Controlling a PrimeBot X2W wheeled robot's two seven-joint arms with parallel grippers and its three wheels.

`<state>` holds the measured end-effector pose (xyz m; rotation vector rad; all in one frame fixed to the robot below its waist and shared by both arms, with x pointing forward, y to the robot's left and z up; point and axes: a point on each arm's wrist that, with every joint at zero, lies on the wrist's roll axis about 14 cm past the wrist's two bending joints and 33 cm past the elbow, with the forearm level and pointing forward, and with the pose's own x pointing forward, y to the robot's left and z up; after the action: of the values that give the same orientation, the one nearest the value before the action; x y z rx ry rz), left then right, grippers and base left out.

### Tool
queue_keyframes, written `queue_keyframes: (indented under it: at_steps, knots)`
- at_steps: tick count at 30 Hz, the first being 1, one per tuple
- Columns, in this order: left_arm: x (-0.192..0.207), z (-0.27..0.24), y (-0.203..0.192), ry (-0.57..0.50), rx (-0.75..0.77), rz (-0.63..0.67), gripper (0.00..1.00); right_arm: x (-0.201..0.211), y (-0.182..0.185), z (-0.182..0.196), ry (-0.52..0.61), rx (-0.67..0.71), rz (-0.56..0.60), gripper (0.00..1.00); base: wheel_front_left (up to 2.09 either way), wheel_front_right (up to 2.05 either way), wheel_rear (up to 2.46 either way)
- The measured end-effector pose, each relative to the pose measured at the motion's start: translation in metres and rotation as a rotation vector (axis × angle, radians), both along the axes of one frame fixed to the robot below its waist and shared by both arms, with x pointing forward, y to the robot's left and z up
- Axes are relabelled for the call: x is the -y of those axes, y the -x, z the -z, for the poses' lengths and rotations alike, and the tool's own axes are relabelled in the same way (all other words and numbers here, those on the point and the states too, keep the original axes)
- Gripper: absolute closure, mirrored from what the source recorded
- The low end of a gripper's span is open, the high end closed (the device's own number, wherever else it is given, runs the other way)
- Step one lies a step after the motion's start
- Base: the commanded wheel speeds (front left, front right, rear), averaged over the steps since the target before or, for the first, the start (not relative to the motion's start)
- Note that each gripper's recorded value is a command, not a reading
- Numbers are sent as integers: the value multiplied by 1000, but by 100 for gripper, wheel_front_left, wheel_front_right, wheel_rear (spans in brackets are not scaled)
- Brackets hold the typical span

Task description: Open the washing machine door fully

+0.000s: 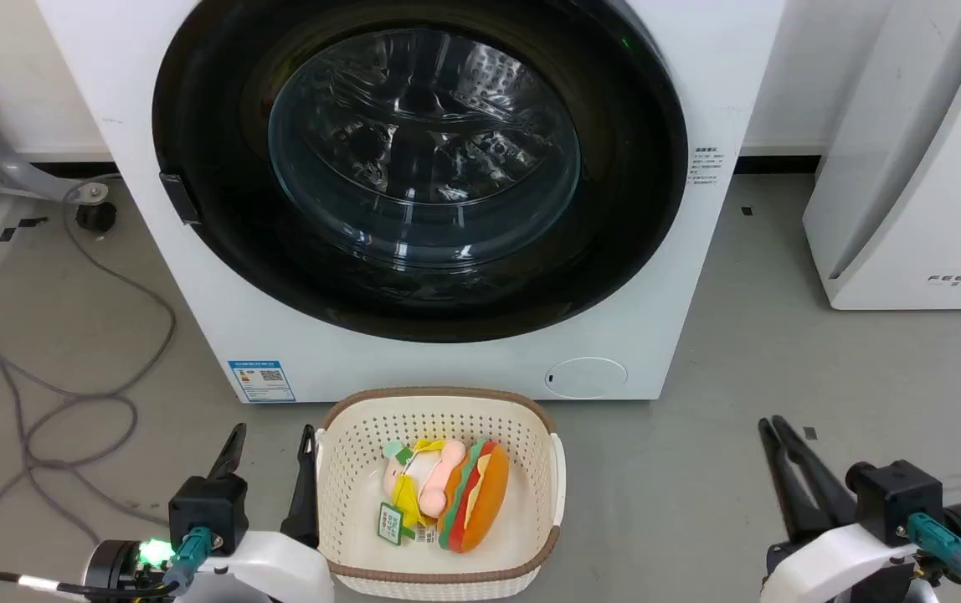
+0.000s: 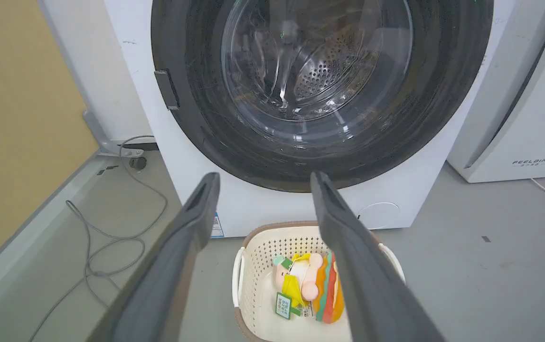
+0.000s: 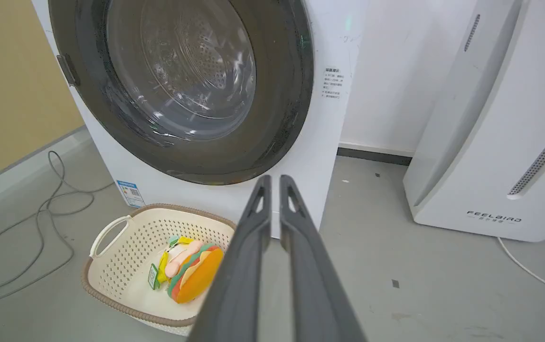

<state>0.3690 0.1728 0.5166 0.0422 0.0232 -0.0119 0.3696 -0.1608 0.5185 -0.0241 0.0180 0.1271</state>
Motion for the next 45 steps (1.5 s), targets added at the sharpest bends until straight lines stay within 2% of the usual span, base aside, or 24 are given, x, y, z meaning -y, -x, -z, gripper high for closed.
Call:
queue_keyframes:
  at_steps: [8,25,36,45]
  knots:
    - [3,2,0,12,5,9,0,0,0,4,-37,-6,2,100,0,0,0]
    - [12,1,-4,40,24,34,0,8,-5,2,-517,1,48,100,0,0,0]
    - [17,2,-13,50,35,45,0,25,-28,-11,-720,56,97,100,0,0,0]
    - [20,-2,-24,55,57,53,0,42,-65,-30,-859,106,108,100,0,0,0]
